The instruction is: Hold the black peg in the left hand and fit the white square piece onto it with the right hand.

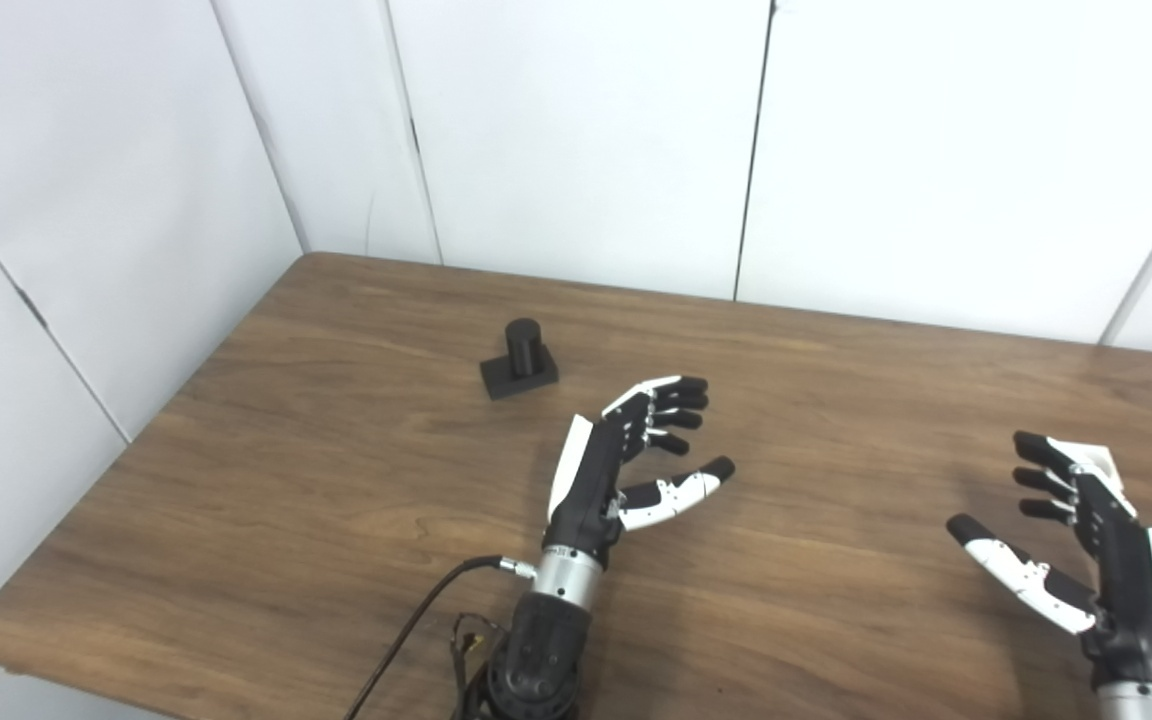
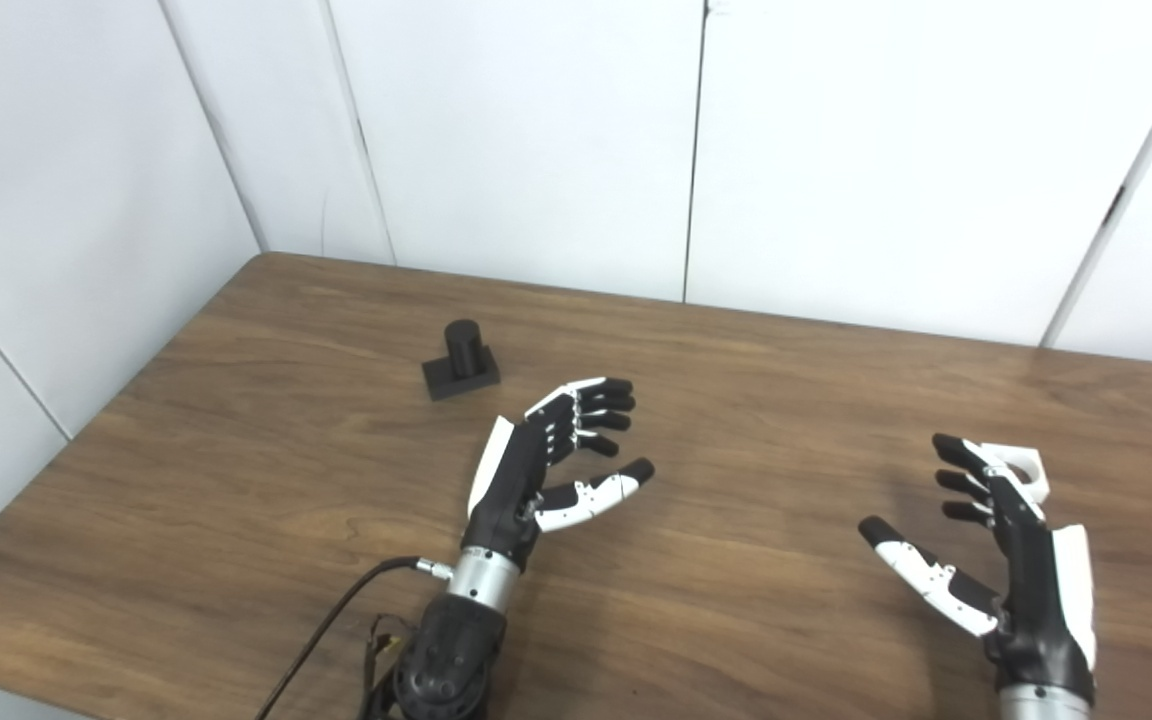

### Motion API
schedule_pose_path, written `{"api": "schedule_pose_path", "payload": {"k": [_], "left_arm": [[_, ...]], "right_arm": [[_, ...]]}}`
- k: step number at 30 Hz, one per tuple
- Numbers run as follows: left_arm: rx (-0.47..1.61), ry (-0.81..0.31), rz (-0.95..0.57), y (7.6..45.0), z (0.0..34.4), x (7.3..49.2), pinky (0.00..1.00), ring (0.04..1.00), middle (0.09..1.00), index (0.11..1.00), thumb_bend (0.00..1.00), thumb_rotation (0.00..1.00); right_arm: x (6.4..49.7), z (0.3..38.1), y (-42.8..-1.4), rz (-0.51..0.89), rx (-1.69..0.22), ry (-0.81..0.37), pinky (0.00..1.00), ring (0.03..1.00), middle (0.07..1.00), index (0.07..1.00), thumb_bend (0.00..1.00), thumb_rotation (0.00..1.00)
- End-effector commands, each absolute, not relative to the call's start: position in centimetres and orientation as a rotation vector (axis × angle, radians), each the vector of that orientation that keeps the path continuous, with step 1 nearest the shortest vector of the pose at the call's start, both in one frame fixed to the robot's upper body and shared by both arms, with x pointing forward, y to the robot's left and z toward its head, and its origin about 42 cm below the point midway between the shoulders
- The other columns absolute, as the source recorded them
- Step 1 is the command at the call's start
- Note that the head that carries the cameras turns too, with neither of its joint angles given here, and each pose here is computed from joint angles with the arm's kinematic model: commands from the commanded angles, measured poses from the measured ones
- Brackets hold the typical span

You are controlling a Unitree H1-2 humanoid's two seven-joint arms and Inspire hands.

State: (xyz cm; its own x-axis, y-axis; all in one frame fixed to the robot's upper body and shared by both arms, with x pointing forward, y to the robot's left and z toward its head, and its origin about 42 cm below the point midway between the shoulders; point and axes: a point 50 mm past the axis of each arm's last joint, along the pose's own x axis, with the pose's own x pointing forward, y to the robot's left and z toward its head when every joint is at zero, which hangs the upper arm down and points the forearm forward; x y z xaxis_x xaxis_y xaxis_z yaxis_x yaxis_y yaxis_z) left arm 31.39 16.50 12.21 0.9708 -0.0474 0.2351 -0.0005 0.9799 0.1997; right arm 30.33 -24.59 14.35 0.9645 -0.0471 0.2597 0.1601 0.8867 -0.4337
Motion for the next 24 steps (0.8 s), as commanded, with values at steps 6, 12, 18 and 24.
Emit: {"api": "schedule_pose_path", "payload": {"k": [6, 12, 18, 24], "left_arm": [[0.35, -0.232, -0.02, 19.3, 13.1, 32.0, 0.64, 0.753, 0.749, 0.661, 0.68, 0.11], [0.446, -0.252, -0.013, 20.2, 14.1, 32.6, 0.64, 0.734, 0.736, 0.663, 0.67, 0.11], [0.561, -0.275, 0.02, 20.9, 15.5, 33.4, 0.62, 0.717, 0.726, 0.662, 0.65, 0.11], [0.643, -0.3, 0.053, 21.5, 16.3, 34.0, 0.6, 0.702, 0.727, 0.658, 0.65, 0.09]], "right_arm": [[30.4, 14.0, -26.1, -0.119, -0.509, -0.263, 0.62, 0.728, 0.793, 0.775, 0.7, 0.37], [30.5, 14.0, -26.2, -0.118, -0.507, -0.266, 0.62, 0.729, 0.792, 0.772, 0.7, 0.37], [30.5, 14.1, -26.3, -0.114, -0.506, -0.265, 0.62, 0.731, 0.796, 0.774, 0.69, 0.36], [30.5, 14.0, -26.3, -0.111, -0.502, -0.263, 0.62, 0.731, 0.795, 0.77, 0.7, 0.36]]}}
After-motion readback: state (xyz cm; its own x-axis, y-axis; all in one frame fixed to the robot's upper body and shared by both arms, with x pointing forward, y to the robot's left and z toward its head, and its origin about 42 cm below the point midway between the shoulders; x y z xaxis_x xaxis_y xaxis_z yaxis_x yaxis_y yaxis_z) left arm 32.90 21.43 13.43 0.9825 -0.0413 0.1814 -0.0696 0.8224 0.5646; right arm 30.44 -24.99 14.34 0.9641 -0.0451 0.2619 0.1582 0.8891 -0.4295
